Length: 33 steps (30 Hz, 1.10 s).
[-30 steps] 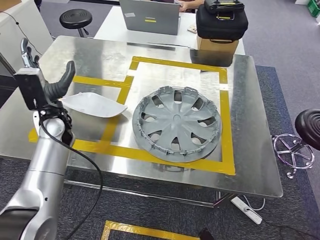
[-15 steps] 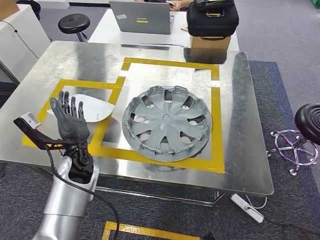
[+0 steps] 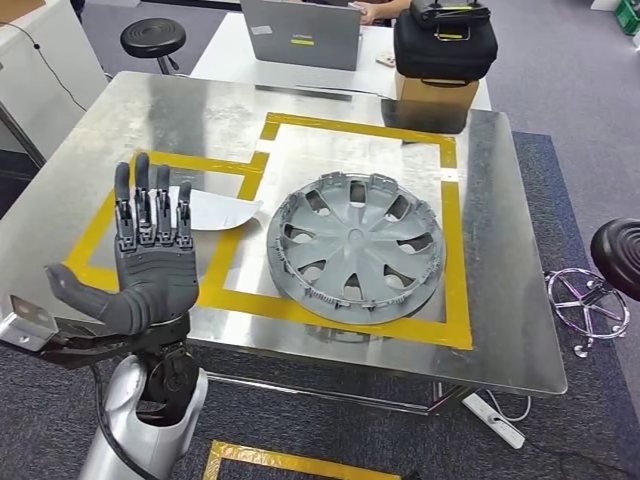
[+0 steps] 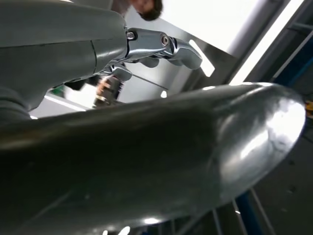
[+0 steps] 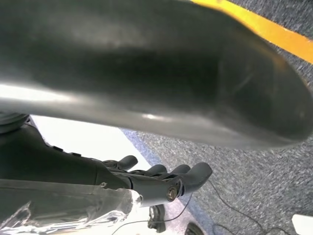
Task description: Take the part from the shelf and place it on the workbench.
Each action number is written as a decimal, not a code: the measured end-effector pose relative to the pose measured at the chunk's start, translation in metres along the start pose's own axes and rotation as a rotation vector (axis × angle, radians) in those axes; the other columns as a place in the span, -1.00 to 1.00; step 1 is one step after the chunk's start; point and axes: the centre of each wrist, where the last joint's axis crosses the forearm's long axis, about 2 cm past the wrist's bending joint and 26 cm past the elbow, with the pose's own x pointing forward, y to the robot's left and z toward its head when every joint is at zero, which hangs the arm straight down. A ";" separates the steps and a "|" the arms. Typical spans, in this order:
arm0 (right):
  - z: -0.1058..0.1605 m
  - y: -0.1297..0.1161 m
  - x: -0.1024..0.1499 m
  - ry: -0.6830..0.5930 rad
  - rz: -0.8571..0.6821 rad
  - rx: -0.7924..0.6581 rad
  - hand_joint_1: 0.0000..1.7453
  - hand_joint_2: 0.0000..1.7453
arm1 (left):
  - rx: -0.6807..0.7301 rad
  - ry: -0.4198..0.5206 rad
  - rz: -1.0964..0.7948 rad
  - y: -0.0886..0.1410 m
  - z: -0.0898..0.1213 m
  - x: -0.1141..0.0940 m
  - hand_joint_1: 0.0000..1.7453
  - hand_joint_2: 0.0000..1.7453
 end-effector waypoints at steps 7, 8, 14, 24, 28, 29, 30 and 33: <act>0.000 0.000 0.001 -0.006 0.019 0.003 -1.00 -1.00 | -0.106 -0.087 0.029 -0.013 0.004 0.013 -1.00 -1.00; 0.000 -0.001 0.001 -0.007 0.022 0.004 -1.00 -1.00 | -0.127 -0.095 0.027 -0.015 0.005 0.013 -1.00 -1.00; -0.001 -0.001 -0.001 -0.006 0.029 0.009 -1.00 -1.00 | -0.152 -0.110 0.025 -0.017 0.009 0.016 -1.00 -1.00; -0.001 -0.001 -0.002 -0.009 0.030 0.011 -1.00 -1.00 | -0.200 -0.111 0.061 -0.018 0.012 0.016 -1.00 -1.00; -0.002 -0.003 -0.002 -0.014 0.030 0.012 -1.00 -1.00 | -0.286 -0.100 0.112 -0.023 0.014 0.014 -1.00 -1.00; -0.002 -0.003 -0.002 -0.013 0.029 0.012 -1.00 -1.00 | -0.304 -0.091 0.124 -0.024 0.015 0.013 -1.00 -1.00; -0.002 -0.003 -0.002 -0.012 0.028 0.014 -1.00 -1.00 | -0.317 -0.080 0.134 -0.025 0.017 0.012 -1.00 -1.00; -0.002 -0.003 -0.004 -0.009 0.028 0.019 -1.00 -1.00 | -0.347 -0.041 0.163 -0.024 0.024 0.007 -1.00 0.00</act>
